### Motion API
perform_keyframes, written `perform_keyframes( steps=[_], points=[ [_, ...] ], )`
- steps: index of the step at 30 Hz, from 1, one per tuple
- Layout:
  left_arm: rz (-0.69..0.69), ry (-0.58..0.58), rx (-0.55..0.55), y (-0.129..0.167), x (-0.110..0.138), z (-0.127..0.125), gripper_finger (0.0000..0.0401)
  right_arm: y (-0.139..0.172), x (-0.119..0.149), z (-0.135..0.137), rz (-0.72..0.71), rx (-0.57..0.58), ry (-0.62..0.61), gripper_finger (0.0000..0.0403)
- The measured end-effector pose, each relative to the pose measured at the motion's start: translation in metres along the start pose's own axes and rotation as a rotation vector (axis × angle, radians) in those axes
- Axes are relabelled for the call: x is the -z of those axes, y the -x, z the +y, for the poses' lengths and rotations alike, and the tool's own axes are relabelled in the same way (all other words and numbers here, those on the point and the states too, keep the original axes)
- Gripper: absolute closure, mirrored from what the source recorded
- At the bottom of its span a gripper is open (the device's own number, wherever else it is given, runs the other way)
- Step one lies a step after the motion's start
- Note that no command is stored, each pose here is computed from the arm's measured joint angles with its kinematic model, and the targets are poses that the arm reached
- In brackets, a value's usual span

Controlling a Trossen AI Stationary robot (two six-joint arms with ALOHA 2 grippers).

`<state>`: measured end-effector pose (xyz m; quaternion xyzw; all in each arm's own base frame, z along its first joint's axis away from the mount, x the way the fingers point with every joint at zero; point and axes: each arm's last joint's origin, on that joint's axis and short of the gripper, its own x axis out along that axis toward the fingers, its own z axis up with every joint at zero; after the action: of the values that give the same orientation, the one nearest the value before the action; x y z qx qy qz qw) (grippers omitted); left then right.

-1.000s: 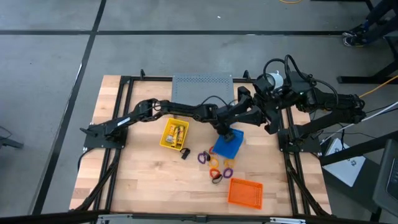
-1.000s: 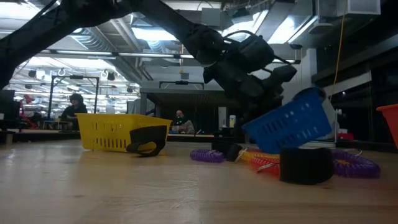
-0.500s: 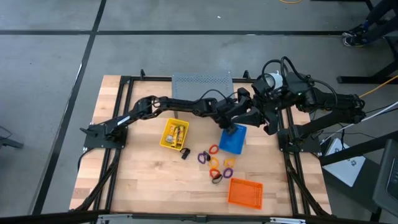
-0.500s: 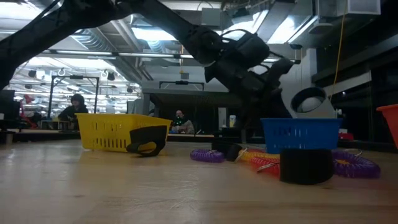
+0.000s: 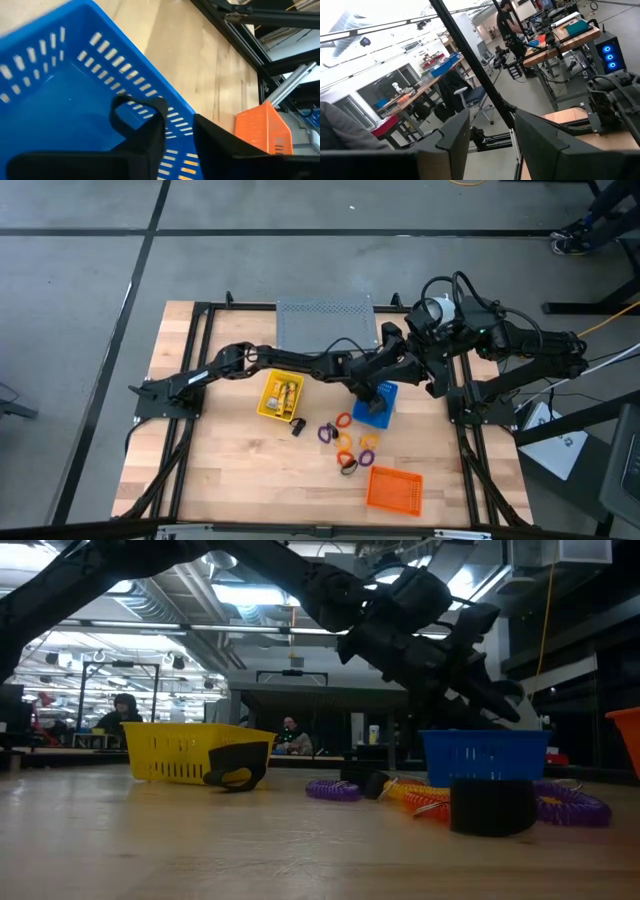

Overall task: Pick & Place Office Desk Supplies
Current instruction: Put the black rubber band into the blue bin

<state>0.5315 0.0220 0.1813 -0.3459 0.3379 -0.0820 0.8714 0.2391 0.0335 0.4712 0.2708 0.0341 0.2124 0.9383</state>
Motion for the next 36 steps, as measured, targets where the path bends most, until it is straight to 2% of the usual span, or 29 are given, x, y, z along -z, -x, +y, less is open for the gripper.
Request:
perform_keyframes(
  steps=[10,19,29,33,36],
  points=[
    [0.004,0.020,0.007,0.001,0.000,-0.003,0.0221,-0.001,0.001,0.001,0.004,-0.007,0.000,0.0243],
    [0.145,-0.078,-0.077,0.021,0.009,-0.012,0.0218,-0.001,0.002,0.003,0.011,-0.016,0.007,0.0243],
    [0.172,-0.113,-0.059,0.016,0.018,-0.028,0.0219,-0.001,0.002,0.003,0.011,-0.016,0.014,0.0243],
    [0.175,-0.150,-0.013,0.032,0.016,-0.051,0.0219,-0.001,0.002,0.003,0.011,-0.016,0.014,0.0243],
    [0.195,-0.242,-0.055,0.056,0.019,-0.078,0.0222,-0.001,0.002,0.003,0.013,-0.018,0.014,0.0243]
  ],
)
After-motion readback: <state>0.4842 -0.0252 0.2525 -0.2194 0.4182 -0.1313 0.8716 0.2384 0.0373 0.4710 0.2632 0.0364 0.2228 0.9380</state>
